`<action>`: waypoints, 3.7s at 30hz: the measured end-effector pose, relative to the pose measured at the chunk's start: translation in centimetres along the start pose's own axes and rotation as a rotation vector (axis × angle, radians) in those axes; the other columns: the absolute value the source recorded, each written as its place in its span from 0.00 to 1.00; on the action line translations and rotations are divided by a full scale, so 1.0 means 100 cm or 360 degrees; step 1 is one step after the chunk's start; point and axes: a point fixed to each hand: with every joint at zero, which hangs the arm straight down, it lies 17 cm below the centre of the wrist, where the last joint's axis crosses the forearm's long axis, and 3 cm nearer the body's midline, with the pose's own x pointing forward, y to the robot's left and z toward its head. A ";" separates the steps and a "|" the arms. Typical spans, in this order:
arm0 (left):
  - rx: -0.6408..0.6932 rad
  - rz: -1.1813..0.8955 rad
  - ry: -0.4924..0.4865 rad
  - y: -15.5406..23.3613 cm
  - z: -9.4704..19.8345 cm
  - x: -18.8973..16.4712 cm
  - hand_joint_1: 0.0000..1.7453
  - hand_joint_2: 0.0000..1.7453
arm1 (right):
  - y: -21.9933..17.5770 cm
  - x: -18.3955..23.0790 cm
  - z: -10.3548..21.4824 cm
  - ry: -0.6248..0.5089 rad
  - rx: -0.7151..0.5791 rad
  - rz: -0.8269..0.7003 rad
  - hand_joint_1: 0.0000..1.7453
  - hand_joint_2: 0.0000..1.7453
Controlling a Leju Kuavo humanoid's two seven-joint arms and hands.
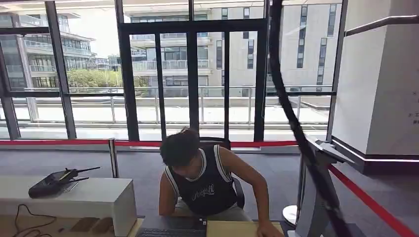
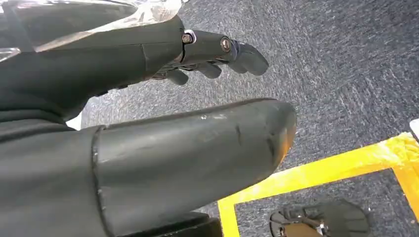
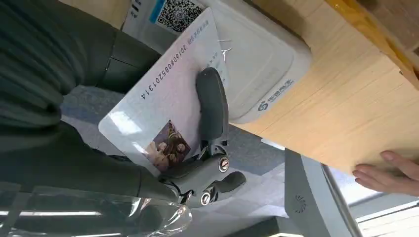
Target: Pass the card to the sensor for recognition and then transmit it.
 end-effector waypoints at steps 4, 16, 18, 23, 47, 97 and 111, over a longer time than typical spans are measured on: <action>0.0000 0.0000 0.0006 0.000 0.000 -0.001 0.00 0.00 | 0.002 -0.003 0.001 0.0011 0.0008 0.0000 1.00 1.00; 0.0001 0.0001 0.0021 0.000 0.000 -0.002 0.00 0.00 | -0.005 0.005 0.000 -0.0038 -0.0053 -0.0030 1.00 1.00; 0.0001 -0.0002 0.0010 0.000 0.000 -0.001 0.00 0.00 | -0.015 0.011 -0.003 -0.0067 -0.0121 -0.0051 1.00 1.00; -0.0007 -0.0022 -0.0015 -0.001 0.000 0.002 0.00 0.00 | -0.064 0.039 -0.018 -0.0154 -0.0326 -0.0105 1.00 1.00; -0.0057 -0.0153 -0.0129 -0.003 0.000 0.030 0.00 0.00 | -0.192 0.199 -0.041 -0.0583 -0.0610 0.0026 1.00 1.00; 0.0043 -0.0015 -0.0024 0.004 0.000 0.002 0.00 0.00 | -0.032 0.199 0.030 -0.0810 0.0238 -0.0488 0.00 1.00; 0.0022 0.0393 0.0262 0.006 -0.003 -0.063 0.00 0.00 | -0.017 0.151 0.065 -0.0752 0.0003 0.0287 0.00 1.00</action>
